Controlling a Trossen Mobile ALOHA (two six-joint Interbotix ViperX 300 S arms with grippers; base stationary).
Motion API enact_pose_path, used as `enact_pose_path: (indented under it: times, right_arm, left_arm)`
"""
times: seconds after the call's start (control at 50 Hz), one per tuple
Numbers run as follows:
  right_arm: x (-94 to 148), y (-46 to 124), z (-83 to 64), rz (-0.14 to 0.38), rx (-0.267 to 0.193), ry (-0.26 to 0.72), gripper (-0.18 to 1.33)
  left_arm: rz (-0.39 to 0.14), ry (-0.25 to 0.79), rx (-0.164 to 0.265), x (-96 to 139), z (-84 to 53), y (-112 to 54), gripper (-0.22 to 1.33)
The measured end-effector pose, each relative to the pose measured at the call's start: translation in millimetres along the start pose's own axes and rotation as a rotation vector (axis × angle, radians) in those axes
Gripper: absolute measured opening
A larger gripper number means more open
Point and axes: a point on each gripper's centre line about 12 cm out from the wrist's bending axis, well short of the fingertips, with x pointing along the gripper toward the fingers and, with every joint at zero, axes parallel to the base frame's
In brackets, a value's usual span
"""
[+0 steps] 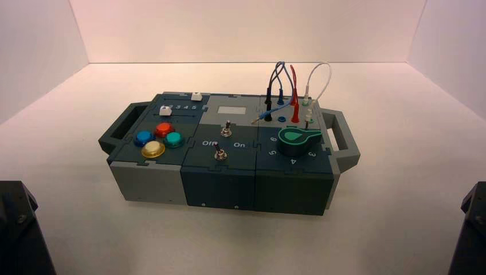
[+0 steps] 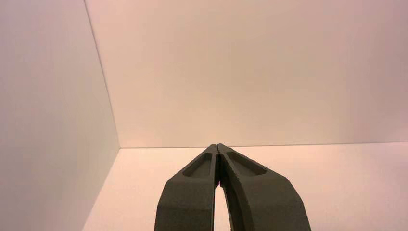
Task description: Insert the blue wire.
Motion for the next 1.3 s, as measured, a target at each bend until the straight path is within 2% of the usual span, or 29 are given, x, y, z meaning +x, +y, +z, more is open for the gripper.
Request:
enact_pose_path:
  times: [0.46, 0.6, 0.72, 0.94, 1.02, 1.3]
  right_arm:
    - [-0.4, 0.3, 0.9, 0.002, 0.007, -0.003, -0.15]
    - [0.2, 1.4, -2.6, 0.009, 0.025, 0.026, -0.15]
    - [1.0, 2.6, -6.4, 0.016, 0.039, 0.053, -0.15]
    - [1.5, 6.1, -12.3, 0.038, 0.103, 0.129, -0.15]
    - [2.6, 7.9, -13.5, 0.049, 0.113, 0.154, -0.15]
    - [14.1, 26.6, -19.5, 0.138, 0.101, 0.286, -0.15]
  left_arm:
    - [0.0, 0.011, 0.0, 0.0, -1.3, 0.0, -0.16]
    - [-0.004, 0.094, 0.001, 3.2, -11.8, -0.7, -0.16]
    - [-0.042, 0.169, 0.012, 6.6, -21.2, -8.1, -0.16]
    - [-0.087, 0.279, 0.03, 9.2, -26.7, -17.4, -0.16]
    - [-0.098, 0.319, 0.042, 10.1, -27.4, -19.6, -0.16]
    - [-0.186, 0.462, 0.108, 12.6, -27.4, -37.7, -0.16]
